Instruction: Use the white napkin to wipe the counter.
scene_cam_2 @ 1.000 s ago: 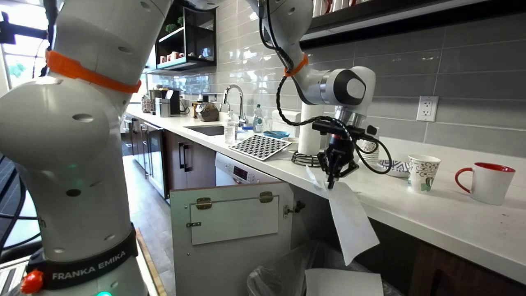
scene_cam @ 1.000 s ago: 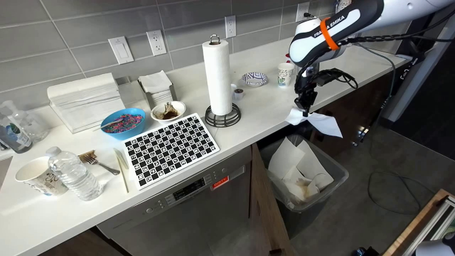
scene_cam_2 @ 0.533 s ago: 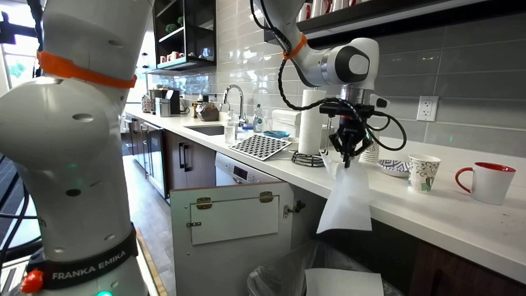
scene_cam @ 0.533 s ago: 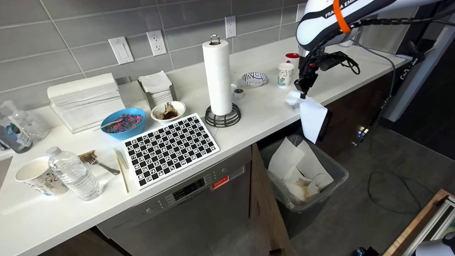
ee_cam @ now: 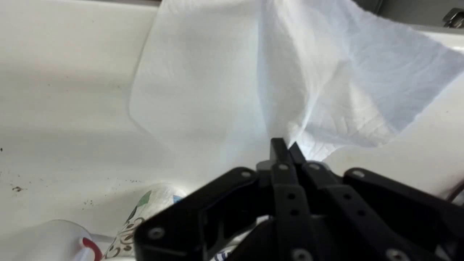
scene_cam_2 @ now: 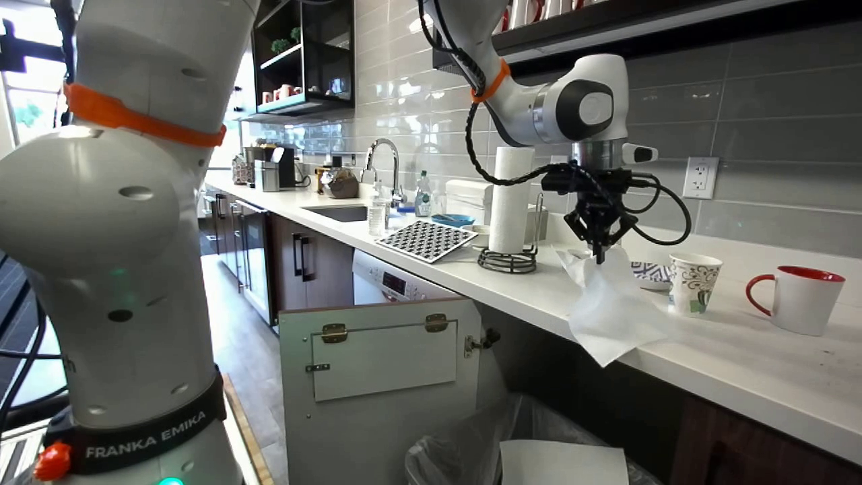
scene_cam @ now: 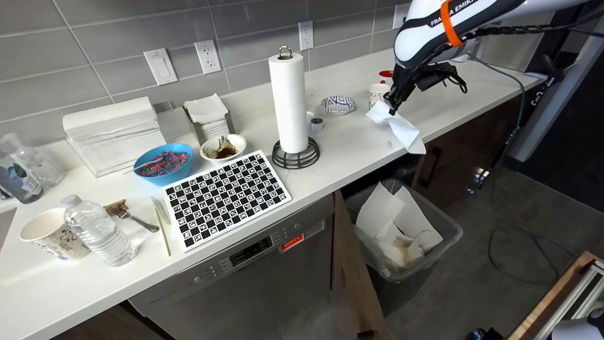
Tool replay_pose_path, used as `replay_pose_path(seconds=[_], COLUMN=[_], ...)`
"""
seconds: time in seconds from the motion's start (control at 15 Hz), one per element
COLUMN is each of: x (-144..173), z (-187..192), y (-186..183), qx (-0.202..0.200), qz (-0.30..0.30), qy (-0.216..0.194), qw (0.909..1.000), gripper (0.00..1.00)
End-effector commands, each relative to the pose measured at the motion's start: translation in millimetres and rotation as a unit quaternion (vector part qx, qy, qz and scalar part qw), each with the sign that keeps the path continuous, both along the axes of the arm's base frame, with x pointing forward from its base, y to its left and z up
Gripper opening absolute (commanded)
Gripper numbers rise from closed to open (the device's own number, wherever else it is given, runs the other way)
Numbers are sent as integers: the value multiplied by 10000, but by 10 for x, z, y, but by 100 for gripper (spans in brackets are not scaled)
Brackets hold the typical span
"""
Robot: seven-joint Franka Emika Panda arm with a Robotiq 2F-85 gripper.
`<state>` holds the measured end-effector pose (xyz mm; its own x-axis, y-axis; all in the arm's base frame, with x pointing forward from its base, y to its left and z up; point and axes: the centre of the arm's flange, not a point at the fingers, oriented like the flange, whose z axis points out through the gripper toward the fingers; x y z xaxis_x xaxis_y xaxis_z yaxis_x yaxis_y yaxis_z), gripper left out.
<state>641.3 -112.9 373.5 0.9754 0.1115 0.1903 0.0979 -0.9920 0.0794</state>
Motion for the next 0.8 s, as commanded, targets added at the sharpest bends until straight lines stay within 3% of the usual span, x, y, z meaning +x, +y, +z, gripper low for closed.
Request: replay_pose_path(seconds=[0.0,0.73], x=[212,366], z=[-185,-894], y=[-31,-100], qx=[-29,-41], qz=[-136,-575], qy=[-280,-575], qw=[9995,9967], gripper=[0,0])
